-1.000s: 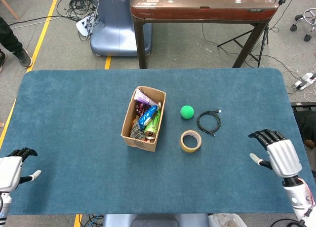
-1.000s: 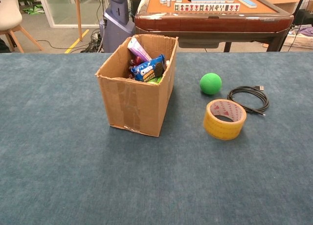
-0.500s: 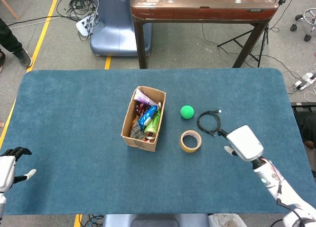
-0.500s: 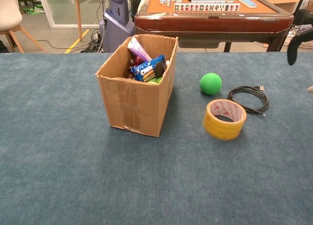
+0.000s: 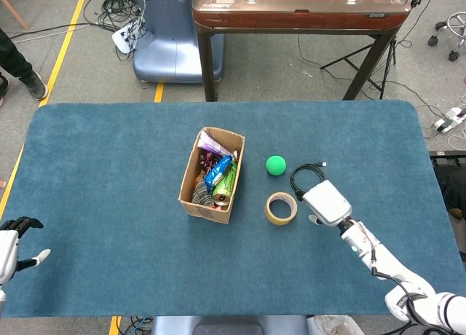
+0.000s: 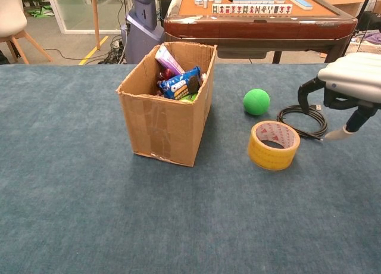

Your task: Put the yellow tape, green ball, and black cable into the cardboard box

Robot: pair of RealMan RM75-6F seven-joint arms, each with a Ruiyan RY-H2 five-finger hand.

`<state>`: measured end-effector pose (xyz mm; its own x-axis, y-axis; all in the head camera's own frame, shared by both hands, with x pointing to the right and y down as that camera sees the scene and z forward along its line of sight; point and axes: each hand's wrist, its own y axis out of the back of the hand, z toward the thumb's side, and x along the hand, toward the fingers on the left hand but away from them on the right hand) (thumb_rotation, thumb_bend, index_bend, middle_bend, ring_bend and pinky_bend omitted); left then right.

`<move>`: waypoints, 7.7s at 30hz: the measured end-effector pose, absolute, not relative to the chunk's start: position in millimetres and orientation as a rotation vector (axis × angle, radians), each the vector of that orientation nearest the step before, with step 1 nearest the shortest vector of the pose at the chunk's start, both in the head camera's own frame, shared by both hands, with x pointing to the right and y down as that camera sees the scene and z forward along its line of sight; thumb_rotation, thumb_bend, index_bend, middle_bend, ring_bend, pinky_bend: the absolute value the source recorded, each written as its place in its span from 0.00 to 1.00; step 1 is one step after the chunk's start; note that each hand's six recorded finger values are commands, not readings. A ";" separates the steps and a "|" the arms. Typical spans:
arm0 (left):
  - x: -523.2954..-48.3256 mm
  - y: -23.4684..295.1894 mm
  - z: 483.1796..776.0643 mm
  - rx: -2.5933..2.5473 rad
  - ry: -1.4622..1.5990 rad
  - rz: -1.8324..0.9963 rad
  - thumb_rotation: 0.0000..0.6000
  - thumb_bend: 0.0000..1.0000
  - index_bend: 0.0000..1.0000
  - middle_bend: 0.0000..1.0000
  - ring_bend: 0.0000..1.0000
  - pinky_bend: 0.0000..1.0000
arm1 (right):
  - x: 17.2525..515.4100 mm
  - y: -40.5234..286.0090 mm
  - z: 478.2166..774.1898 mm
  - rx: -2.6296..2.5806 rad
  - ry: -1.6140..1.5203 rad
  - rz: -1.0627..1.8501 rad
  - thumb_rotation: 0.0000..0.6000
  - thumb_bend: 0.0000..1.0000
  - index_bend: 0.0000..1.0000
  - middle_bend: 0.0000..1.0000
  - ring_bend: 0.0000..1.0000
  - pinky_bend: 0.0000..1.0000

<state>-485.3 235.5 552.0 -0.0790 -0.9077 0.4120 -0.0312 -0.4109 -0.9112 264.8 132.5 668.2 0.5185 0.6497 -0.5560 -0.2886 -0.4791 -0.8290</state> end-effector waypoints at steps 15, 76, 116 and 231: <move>-489.9 234.3 549.5 -1.471 1.064 -1.592 1.00 0.06 0.43 0.43 0.41 0.62 | 250.1 138.0 693.8 -1.764 -0.230 1.161 1.00 0.00 0.48 1.00 1.00 1.00; -498.2 232.4 544.7 -1.447 1.089 -1.620 1.00 0.07 0.43 0.43 0.41 0.62 | 234.1 120.4 575.1 -1.625 -0.410 1.017 1.00 0.42 0.74 1.00 1.00 1.00; -500.4 230.3 536.5 -1.469 1.116 -1.606 1.00 0.07 0.43 0.43 0.41 0.62 | 103.5 80.3 573.7 -1.699 -0.507 0.844 1.00 0.00 0.21 1.00 1.00 1.00; -514.9 231.4 526.3 -1.421 1.171 -1.645 1.00 0.07 0.43 0.43 0.41 0.62 | 201.8 26.4 777.0 -1.750 -0.494 1.420 1.00 0.23 0.42 0.47 0.39 0.40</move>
